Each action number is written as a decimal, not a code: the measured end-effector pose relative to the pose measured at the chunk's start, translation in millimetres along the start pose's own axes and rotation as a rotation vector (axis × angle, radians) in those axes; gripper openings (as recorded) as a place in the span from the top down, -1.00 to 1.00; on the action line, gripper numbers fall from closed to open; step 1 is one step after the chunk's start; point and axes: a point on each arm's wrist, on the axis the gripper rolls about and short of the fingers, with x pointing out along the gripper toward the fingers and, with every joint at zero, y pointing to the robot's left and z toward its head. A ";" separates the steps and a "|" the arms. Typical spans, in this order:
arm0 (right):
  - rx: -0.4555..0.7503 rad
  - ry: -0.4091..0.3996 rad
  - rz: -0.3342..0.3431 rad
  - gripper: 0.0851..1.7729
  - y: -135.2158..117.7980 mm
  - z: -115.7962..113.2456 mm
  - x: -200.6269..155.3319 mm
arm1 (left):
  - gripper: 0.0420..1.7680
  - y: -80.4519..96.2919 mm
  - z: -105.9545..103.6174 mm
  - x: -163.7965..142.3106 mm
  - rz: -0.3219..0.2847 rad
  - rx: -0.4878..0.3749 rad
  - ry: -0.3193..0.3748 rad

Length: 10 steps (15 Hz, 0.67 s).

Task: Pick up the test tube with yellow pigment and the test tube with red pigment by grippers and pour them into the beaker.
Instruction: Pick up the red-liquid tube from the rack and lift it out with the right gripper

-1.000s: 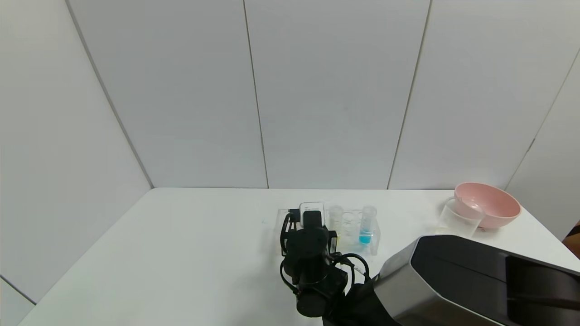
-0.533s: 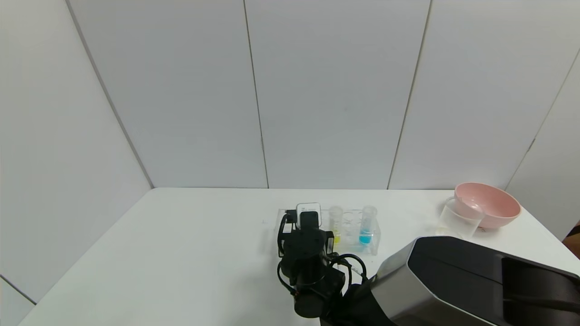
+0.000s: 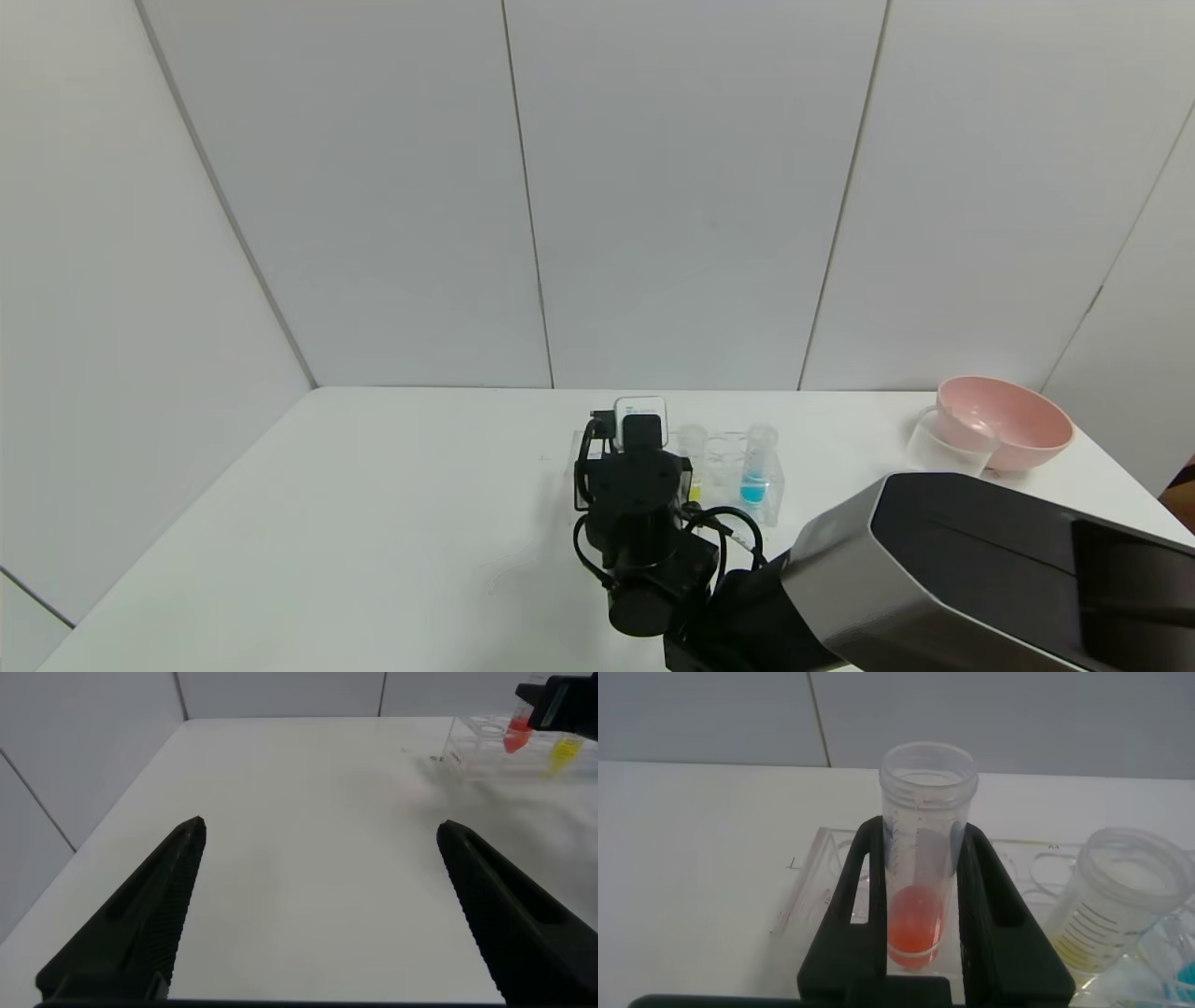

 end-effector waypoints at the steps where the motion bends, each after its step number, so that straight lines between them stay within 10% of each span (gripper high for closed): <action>1: 0.000 -0.008 0.011 0.51 0.1 6.5 -0.9 | -1.00 0.0 0.0 0.0 0.000 0.000 0.000; 10: 0.057 -0.159 0.023 0.51 -13.8 101.5 -14.4 | -1.00 0.0 0.0 0.0 0.000 0.000 0.000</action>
